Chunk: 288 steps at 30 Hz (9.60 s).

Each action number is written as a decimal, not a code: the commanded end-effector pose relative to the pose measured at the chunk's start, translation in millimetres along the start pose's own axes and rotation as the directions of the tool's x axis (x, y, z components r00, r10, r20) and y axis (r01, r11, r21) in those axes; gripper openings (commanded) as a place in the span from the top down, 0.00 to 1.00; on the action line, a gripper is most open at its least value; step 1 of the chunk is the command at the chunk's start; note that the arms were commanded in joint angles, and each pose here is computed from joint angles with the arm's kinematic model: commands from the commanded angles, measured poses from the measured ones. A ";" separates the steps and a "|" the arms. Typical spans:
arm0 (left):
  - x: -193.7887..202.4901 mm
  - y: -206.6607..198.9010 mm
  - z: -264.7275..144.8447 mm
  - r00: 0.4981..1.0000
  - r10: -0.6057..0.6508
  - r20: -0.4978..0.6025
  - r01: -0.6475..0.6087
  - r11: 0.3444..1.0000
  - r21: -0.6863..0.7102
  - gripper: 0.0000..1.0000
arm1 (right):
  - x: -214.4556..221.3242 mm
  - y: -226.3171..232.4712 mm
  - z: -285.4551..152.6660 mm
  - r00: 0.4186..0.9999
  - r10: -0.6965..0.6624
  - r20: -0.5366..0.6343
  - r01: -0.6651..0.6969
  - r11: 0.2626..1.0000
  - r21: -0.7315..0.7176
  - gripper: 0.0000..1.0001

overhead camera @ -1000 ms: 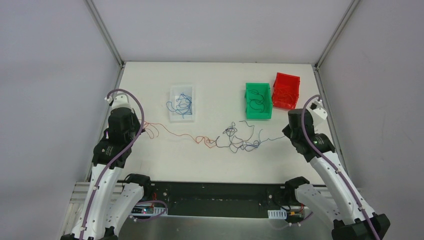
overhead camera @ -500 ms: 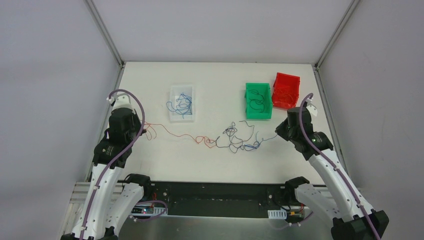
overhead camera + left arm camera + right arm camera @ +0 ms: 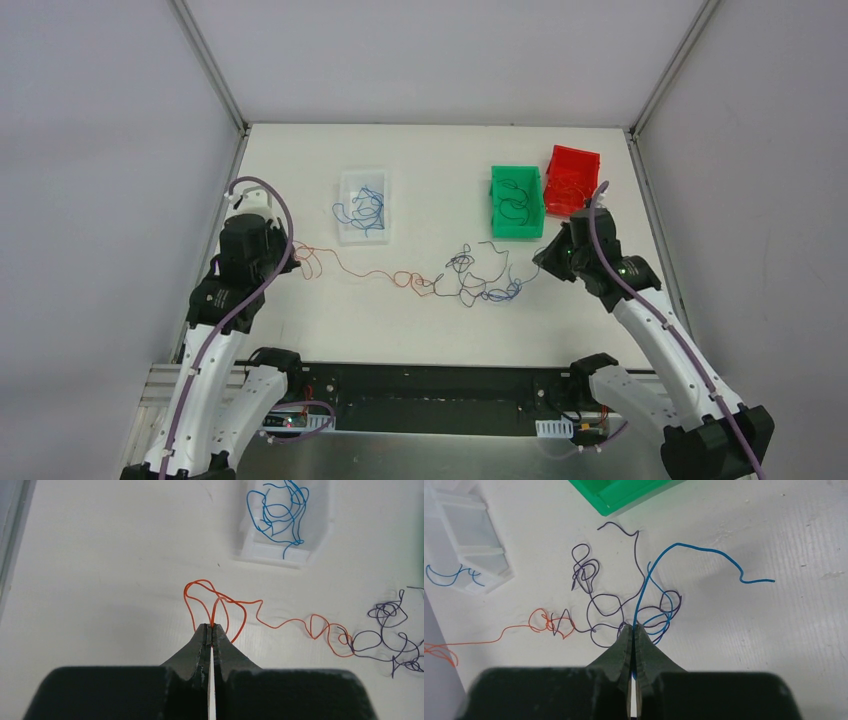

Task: Untangle the cables

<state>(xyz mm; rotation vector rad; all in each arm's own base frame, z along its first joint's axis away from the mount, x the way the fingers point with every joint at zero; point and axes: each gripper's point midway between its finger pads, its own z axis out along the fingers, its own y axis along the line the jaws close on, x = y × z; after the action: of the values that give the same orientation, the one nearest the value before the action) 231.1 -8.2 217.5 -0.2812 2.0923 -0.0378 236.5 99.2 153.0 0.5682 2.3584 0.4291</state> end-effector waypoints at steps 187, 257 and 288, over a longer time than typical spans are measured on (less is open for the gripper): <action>84.9 -77.7 34.2 0.989 0.005 -0.145 0.022 0.983 0.185 1.00 | 19.9 455.9 80.2 0.974 -0.217 -0.066 0.105 0.689 -0.717 1.00; 55.9 -274.4 -56.0 0.944 0.290 -0.157 -0.023 0.534 0.845 0.20 | 31.9 63.3 -16.3 0.944 -0.320 0.083 0.330 0.927 -0.176 0.25; 124.0 -141.9 -24.6 0.906 0.088 -0.413 0.075 0.929 0.362 0.01 | 85.9 51.0 2.0 0.958 -0.252 -0.141 0.222 0.955 -0.196 0.24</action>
<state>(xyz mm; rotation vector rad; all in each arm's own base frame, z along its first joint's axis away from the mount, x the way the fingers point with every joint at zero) 167.0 -183.0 163.7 -0.0379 2.4044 -0.6853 182.2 171.6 122.7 0.1940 2.4886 0.5512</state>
